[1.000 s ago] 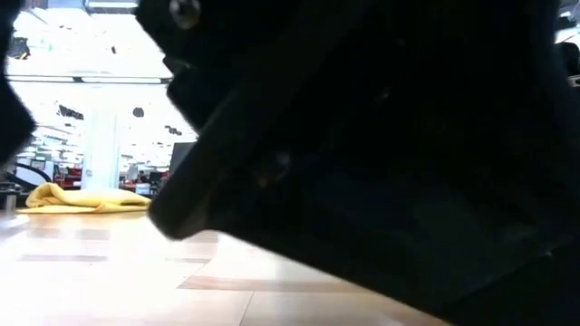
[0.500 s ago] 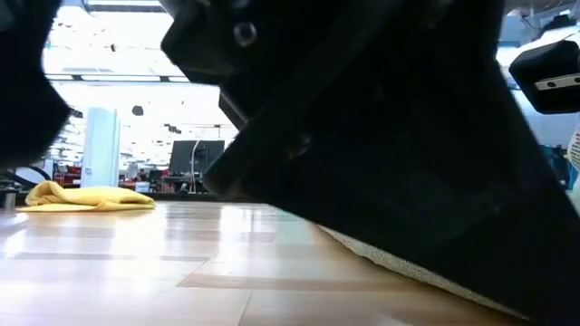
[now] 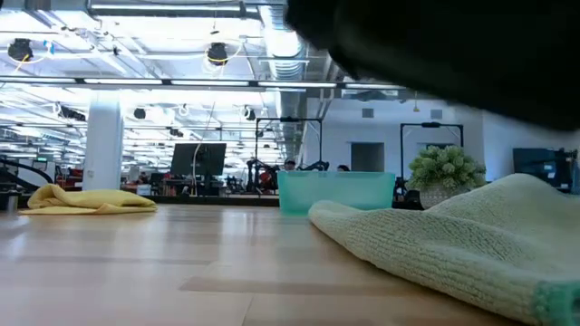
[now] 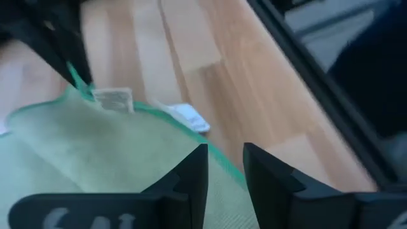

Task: Fold microfiber towels
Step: Fold the green microfiber cloth

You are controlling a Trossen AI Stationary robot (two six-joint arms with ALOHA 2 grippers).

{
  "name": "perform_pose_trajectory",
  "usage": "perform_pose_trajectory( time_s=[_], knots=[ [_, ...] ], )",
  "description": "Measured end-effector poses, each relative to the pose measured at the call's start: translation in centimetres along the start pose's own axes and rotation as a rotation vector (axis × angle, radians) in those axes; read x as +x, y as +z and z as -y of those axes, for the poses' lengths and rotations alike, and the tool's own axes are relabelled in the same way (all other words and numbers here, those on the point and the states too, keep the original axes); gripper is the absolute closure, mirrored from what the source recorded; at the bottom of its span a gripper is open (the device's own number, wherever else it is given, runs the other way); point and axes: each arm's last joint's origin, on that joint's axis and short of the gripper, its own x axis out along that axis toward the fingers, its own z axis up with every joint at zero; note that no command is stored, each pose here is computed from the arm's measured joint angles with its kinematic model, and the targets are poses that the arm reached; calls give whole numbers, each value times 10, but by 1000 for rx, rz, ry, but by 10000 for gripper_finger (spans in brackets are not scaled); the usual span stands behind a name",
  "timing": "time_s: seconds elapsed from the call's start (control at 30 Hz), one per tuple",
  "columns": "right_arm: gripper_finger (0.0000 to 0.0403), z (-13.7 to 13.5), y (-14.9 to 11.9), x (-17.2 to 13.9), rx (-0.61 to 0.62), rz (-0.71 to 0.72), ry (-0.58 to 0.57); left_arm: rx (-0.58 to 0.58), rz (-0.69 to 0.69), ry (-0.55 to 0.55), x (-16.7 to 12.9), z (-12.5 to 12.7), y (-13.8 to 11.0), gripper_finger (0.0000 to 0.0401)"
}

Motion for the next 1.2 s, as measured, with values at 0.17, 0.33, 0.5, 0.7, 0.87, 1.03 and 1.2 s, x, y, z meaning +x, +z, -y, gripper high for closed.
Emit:
perform_pose_trajectory(
  time_s=[0.17,0.33,0.5,0.7,0.87,1.03,1.2],
  knots=[
    [374,0,0,0,0,-1,3,105,-40,-18,22,6,-20,285],
    [374,0,0,0,1,0,3,-10,-73,-43,32,2,-29,262],
    [372,0,0,0,1,0,3,-29,-80,-29,27,-2,-25,257],
    [375,0,0,0,1,0,3,-9,-21,-24,3,6,-5,257],
    [372,0,0,0,1,-1,3,66,-27,-8,-4,24,-8,258],
    [374,0,0,0,2,0,3,97,-134,-8,-7,26,-19,258],
    [374,0,0,0,2,0,3,121,-179,-12,3,15,-26,258]
  ],
)
